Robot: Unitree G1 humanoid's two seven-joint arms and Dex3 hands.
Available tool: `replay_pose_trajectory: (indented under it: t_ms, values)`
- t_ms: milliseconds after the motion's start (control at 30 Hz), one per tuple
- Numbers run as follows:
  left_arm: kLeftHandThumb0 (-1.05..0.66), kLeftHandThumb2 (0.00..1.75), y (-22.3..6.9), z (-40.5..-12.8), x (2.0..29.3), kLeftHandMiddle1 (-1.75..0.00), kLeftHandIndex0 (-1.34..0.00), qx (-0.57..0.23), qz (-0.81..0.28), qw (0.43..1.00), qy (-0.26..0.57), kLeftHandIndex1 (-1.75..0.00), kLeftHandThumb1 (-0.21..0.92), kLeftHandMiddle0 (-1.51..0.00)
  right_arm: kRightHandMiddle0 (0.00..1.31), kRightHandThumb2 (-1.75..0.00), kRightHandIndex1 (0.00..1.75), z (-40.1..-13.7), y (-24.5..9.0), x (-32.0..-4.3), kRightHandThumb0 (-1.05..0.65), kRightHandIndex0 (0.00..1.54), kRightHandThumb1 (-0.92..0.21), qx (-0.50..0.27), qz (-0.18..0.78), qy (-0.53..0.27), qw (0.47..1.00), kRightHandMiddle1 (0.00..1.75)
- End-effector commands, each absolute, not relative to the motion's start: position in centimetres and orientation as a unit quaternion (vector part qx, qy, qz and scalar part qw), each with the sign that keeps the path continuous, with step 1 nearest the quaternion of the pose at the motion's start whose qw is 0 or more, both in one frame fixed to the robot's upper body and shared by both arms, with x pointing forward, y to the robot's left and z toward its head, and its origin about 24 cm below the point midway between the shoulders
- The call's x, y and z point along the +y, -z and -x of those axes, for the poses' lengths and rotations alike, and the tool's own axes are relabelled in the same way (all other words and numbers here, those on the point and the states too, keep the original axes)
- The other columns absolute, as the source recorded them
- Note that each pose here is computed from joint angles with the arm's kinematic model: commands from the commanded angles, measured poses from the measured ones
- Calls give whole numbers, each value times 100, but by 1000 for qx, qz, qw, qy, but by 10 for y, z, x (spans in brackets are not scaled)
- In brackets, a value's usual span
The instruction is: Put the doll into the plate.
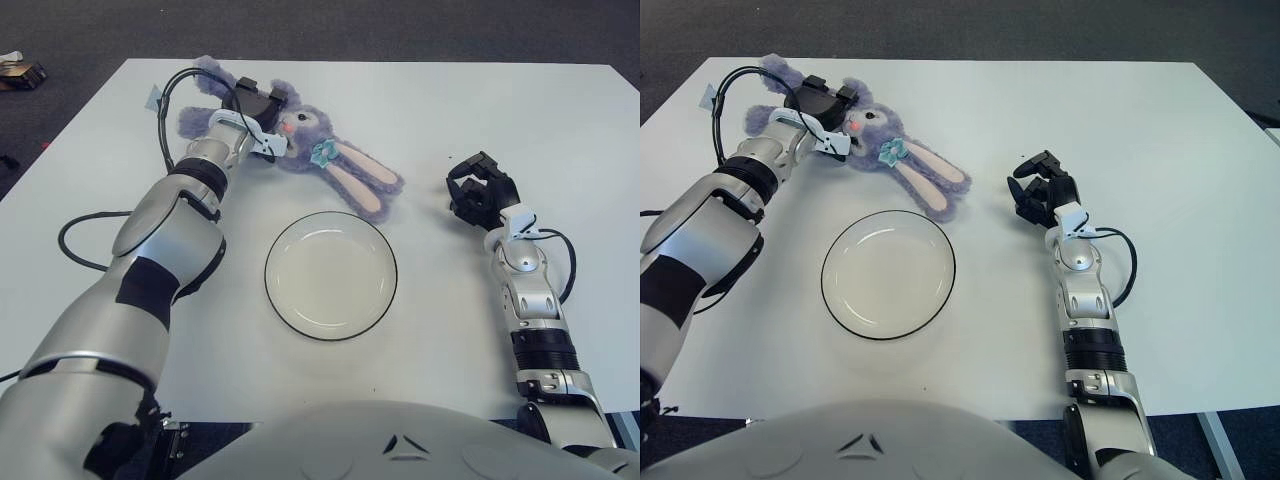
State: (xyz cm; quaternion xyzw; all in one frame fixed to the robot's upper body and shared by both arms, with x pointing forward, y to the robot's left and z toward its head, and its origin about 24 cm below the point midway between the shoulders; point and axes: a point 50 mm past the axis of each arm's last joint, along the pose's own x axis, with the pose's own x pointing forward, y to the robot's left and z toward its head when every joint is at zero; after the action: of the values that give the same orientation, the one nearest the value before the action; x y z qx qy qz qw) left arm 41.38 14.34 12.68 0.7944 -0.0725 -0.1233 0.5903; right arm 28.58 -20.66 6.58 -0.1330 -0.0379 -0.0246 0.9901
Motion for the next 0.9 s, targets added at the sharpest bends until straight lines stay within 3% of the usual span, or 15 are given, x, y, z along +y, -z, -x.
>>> replay_pose_trajectory:
  t_ms: [0, 100, 233, 267, 300, 433, 867]
  values:
    - [29, 15, -109, -408, 141, -129, -37, -52, -789, 590, 165, -105, 91, -56, 42, -66, 168, -275, -38, -213, -38, 79, -74, 38, 133, 27, 990, 162]
    - [9, 25, -110, -408, 140, -141, -45, -55, -781, 598, 170, -115, 88, -54, 42, -66, 168, -275, -38, -214, -38, 79, -74, 38, 133, 27, 990, 162]
    - [2, 35, -111, -408, 140, -146, -49, -55, -768, 615, 170, -121, 84, -53, 42, -65, 168, -275, -38, -214, -38, 79, -74, 38, 132, 27, 990, 161]
    - [2, 45, -111, -408, 140, -149, -48, -54, -760, 626, 169, -128, 78, -52, 42, -65, 168, -275, -38, -214, -38, 79, -74, 38, 132, 27, 990, 161]
    - [1, 71, -112, -408, 140, -156, -44, -53, -754, 633, 168, -144, 66, -50, 42, -65, 168, -275, -38, -214, -38, 80, -74, 38, 132, 27, 990, 161]
    - [0, 96, -113, -409, 139, -165, -39, -48, -744, 645, 167, -160, 54, -47, 42, -65, 168, -275, -38, -214, -38, 80, -74, 39, 131, 28, 990, 161]
    - [0, 115, -115, -409, 140, -170, -37, -50, -743, 647, 164, -173, 44, -48, 43, -65, 168, -276, -38, -215, -38, 80, -74, 38, 129, 28, 990, 161]
